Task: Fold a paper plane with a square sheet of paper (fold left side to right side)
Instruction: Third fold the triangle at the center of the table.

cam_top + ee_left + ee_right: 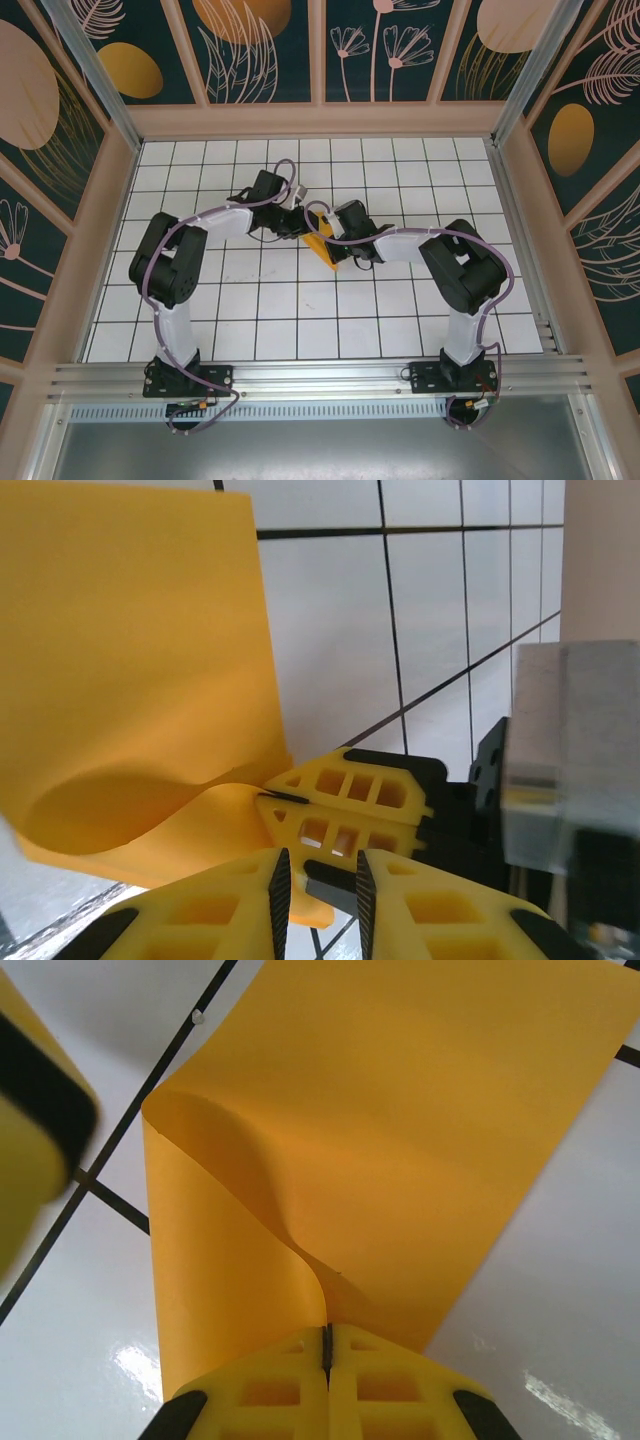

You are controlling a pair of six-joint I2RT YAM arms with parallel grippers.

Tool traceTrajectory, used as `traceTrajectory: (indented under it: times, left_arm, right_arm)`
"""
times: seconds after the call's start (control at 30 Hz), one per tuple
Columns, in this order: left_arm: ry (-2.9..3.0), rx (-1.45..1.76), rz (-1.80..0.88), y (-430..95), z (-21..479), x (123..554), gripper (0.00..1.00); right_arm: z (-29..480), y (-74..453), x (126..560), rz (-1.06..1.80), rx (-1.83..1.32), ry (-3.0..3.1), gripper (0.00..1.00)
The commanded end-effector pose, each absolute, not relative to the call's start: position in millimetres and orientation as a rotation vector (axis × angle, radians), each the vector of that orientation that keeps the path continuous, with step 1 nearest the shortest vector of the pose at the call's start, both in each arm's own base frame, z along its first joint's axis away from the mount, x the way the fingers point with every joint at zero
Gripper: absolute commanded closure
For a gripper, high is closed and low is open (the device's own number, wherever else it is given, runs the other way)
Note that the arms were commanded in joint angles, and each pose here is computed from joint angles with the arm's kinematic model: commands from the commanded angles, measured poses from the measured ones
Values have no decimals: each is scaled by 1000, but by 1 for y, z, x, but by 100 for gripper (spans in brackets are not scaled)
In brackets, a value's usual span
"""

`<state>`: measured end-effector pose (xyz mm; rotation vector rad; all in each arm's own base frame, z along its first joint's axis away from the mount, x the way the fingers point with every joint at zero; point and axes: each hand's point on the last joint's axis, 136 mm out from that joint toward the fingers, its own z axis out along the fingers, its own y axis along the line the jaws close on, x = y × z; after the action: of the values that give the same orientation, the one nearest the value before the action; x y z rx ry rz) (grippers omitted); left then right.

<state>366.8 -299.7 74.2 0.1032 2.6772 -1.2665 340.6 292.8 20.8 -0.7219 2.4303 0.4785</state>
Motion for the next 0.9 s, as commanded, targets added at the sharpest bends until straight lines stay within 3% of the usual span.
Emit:
traceTrajectory:
  times: [0.0,0.87]
  left_arm:
    - [2700,80,-1275,-303,60,371,72]
    - [2864,30,-1099,-286,-7,356,72]
  right_arm:
    - [-7,281,322,440,-750,2538,100]
    - [5,283,326,448,-736,2520,100]
